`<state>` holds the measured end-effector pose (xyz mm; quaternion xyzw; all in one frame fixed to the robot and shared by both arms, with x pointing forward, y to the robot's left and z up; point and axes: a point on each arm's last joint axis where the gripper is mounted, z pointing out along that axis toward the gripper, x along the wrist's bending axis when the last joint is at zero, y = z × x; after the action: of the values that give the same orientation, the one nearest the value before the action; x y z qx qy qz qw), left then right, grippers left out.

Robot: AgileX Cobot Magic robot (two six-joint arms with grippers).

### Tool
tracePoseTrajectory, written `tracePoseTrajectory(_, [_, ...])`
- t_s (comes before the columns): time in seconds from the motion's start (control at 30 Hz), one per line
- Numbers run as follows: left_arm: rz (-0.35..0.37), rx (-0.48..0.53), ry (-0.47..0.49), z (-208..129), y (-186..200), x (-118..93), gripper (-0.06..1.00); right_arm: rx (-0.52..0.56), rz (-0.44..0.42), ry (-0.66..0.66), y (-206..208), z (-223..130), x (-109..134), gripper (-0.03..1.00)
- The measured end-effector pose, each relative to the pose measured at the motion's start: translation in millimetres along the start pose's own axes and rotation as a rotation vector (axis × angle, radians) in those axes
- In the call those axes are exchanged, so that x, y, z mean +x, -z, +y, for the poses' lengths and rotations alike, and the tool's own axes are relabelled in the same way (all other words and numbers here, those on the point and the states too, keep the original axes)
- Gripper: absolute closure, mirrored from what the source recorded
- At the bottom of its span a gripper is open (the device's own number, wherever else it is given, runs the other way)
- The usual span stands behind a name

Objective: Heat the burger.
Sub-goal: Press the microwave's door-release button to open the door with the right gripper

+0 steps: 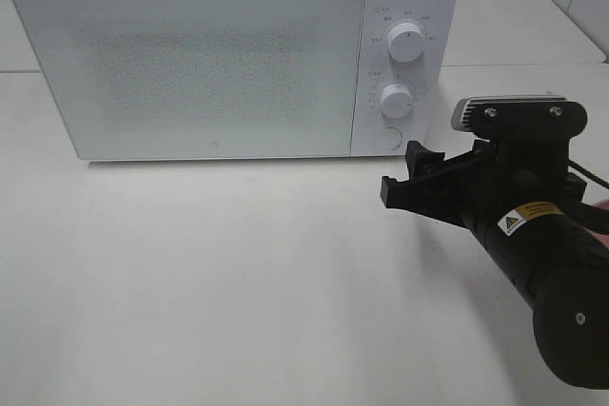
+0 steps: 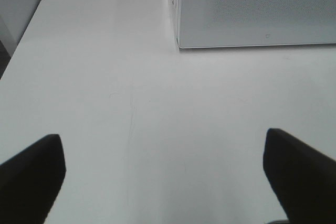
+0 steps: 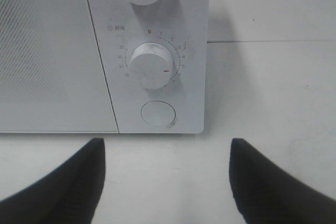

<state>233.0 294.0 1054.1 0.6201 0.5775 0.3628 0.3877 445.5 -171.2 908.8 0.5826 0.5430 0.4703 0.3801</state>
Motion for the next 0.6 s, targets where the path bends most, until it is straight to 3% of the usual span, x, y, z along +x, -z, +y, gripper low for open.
tracePoseTrajectory(0.1, [0.0,0.0,0.0,0.0,0.0,0.0,0.01,0.0,0.0,-0.041,0.0,0.0,0.0,0.34])
tracePoseTrajectory(0.17, [0.0,0.0,0.0,0.0,0.0,0.0,0.01,0.0,-0.003,-0.248,0.0,0.0,-0.2,0.41])
tracePoseTrajectory(0.2, [0.0,0.0,0.0,0.0,0.0,0.0,0.01,0.0,-0.003,-0.248,0.0,0.0,-0.2,0.41])
tracePoseTrajectory(0.27, [0.0,0.0,0.0,0.0,0.0,0.0,0.01,0.0,-0.003,-0.397,0.0,0.0,-0.2,0.48])
tracePoseTrajectory(0.3, [0.0,0.0,0.0,0.0,0.0,0.0,0.01,0.0,-0.003,-0.397,0.0,0.0,-0.2,0.48])
tracePoseTrajectory(0.37, [0.0,0.0,0.0,0.0,0.0,0.0,0.01,-0.001,-0.003,-0.547,0.0,0.0,-0.2,0.55])
tracePoseTrajectory(0.4, [0.0,0.0,0.0,0.0,0.0,0.0,0.01,-0.001,-0.003,-0.547,0.0,0.0,-0.2,0.55])
tracePoseTrajectory(0.43, [0.0,0.0,0.0,0.0,0.0,0.0,0.01,-0.001,-0.003,-0.653,0.0,0.0,-0.2,0.6])
tracePoseTrajectory(0.47, [0.0,0.0,0.0,0.0,0.0,0.0,0.01,-0.001,-0.003,-0.653,0.0,0.0,-0.2,0.6])
tracePoseTrajectory(0.6, [0.0,0.0,0.0,0.0,0.0,0.0,0.01,-0.001,-0.003,-0.881,0.0,0.0,-0.2,0.73])
